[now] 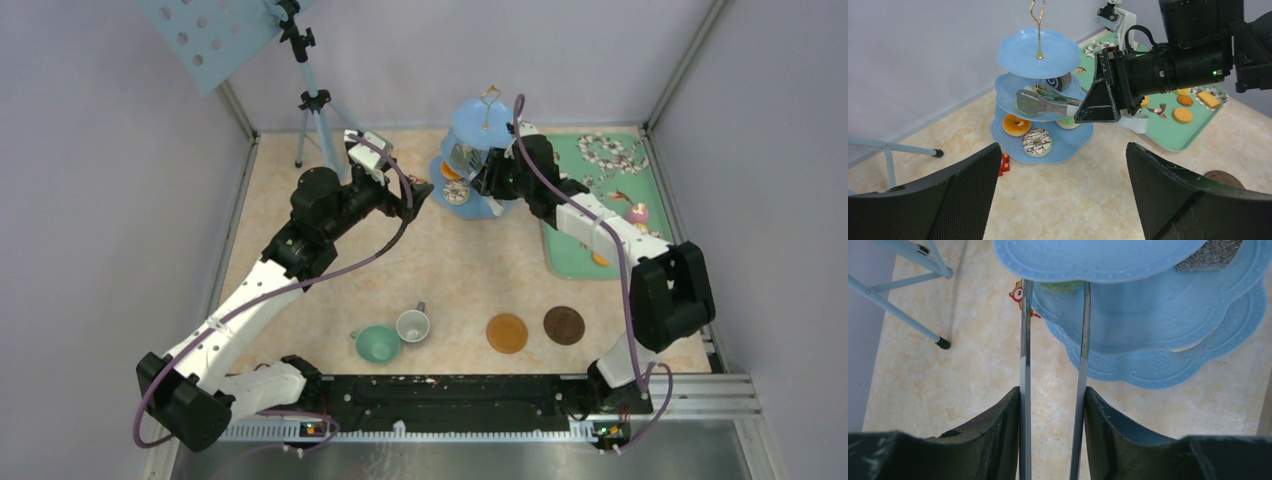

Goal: Serve the afternoon tea

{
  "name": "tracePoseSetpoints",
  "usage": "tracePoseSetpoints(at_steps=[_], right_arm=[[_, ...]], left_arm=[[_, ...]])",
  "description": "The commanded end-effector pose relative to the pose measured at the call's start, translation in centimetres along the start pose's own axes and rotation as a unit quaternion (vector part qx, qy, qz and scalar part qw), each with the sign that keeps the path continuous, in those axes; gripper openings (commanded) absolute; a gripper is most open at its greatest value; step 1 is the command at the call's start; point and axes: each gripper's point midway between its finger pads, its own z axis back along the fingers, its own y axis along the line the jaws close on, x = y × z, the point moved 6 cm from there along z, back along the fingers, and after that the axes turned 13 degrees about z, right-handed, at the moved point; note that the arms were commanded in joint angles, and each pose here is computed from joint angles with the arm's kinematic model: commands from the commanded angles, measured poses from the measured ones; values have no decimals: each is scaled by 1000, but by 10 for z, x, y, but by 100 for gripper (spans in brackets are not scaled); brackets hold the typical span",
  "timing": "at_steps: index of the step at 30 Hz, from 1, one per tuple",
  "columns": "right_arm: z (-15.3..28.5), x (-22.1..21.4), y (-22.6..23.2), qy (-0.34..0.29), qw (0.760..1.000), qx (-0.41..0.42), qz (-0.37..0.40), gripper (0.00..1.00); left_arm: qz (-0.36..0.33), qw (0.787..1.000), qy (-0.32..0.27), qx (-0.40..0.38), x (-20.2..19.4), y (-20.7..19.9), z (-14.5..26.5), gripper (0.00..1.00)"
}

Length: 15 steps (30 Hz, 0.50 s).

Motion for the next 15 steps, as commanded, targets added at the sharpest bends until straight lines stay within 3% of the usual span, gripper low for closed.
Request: tracePoseSetpoints(at_steps=[1, 5, 15], right_arm=[[-8, 46, 13, -83, 996, -5, 10, 20], [-21, 50, 16, -76, 997, -11, 26, 23], [-23, 45, 21, -58, 997, -30, 46, 47]], left_arm=[[-10, 1000, -24, -9, 9, -4, 1, 99], [-10, 1000, -24, -10, 9, -4, 2, 99], [-8, 1000, -23, -12, 9, -5, 1, 99]])
